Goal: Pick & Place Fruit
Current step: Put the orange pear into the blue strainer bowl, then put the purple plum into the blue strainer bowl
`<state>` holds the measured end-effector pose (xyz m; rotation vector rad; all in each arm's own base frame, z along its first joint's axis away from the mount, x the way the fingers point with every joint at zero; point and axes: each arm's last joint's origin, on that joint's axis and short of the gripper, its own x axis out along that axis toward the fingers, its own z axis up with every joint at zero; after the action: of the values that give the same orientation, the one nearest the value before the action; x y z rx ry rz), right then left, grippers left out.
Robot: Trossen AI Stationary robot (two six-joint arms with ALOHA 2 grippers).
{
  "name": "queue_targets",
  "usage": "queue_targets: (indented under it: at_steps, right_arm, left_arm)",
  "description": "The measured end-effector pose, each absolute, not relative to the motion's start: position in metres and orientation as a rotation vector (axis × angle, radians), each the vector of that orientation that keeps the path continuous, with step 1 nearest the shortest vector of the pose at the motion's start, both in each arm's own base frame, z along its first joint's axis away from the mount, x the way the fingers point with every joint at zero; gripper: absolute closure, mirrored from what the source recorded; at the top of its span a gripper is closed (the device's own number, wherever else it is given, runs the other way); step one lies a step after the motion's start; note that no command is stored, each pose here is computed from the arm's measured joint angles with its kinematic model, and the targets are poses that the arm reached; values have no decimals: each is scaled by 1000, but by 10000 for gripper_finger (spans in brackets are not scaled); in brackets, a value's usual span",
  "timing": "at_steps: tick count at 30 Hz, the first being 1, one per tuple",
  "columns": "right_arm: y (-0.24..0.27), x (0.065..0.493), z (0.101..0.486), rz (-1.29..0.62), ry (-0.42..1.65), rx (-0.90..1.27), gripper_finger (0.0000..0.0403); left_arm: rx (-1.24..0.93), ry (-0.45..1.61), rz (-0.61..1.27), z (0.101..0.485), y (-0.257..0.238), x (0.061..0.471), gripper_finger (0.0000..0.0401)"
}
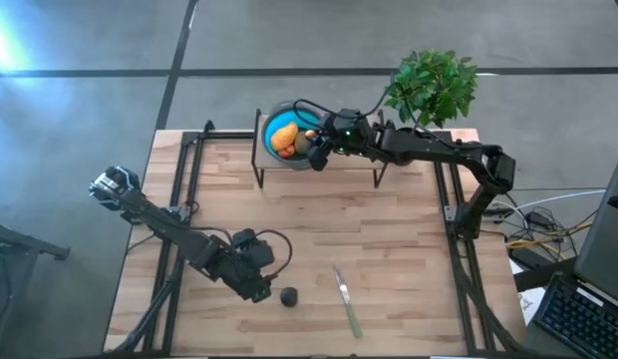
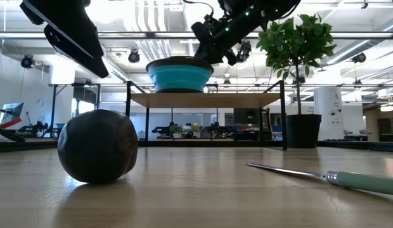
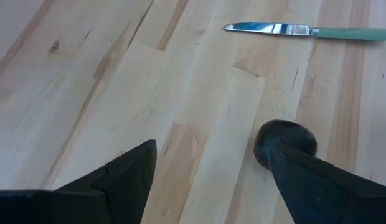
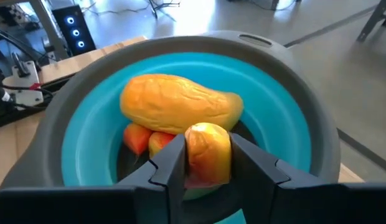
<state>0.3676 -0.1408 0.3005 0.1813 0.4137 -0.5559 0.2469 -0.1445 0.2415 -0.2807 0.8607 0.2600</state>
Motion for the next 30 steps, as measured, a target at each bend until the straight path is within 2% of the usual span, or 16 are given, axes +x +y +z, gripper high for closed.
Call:
queue_targets:
  at_steps: [8,20,30]
  right_arm:
    - [-143,366,300,-566,424,189,268]
    - [-144,364,307,-577,400,206,193]
    - [-133,338,339,-572,372,211,178]
  left_arm:
    - [-284,859,262,242,-144,247,89]
    - [-285,859,262,242,-144,247,89]
    - [-361,856,287,242,-144,247,89]
